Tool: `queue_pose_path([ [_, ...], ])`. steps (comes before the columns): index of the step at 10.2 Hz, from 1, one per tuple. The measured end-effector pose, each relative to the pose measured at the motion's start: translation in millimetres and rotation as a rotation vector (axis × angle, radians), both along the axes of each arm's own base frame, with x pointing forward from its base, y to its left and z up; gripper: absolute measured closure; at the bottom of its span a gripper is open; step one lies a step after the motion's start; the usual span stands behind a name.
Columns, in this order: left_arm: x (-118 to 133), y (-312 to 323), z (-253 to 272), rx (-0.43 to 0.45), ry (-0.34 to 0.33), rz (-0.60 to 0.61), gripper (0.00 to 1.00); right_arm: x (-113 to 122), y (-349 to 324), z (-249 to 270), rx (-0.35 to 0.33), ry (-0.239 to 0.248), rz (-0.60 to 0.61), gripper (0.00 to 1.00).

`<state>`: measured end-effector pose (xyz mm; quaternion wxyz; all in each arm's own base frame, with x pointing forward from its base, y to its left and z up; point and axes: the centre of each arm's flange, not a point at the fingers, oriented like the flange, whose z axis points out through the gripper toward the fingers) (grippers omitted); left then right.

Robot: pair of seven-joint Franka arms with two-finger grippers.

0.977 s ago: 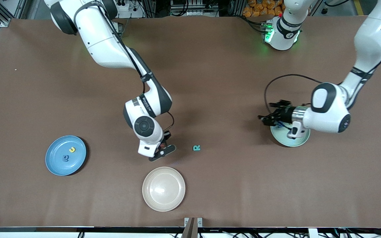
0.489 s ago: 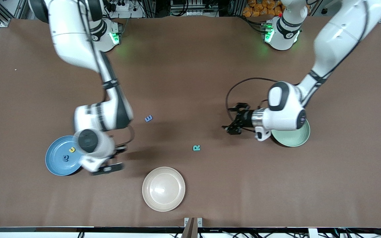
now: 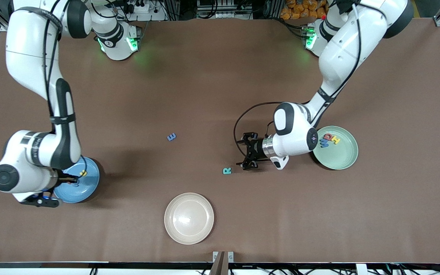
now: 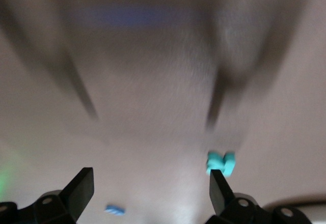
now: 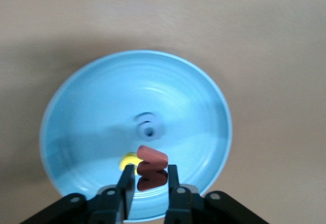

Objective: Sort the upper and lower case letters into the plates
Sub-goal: 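Drop the m onto the blue plate while the left gripper grasps the R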

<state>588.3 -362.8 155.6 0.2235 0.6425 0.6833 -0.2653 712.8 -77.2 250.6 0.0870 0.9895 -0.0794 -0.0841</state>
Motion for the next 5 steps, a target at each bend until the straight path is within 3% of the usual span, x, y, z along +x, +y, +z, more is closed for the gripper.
queue_pose_path([
  [4,-5.4,-34.2,-20.7,-0.020,-0.033,0.101,0.00,-4.5,-26.0,-3.4,0.000,0.004,-0.041,0.08],
  [5,-6.9,-44.5,-20.8,-0.026,-0.040,0.106,0.00,-4.9,-30.0,-3.4,-0.001,0.003,-0.047,0.00],
])
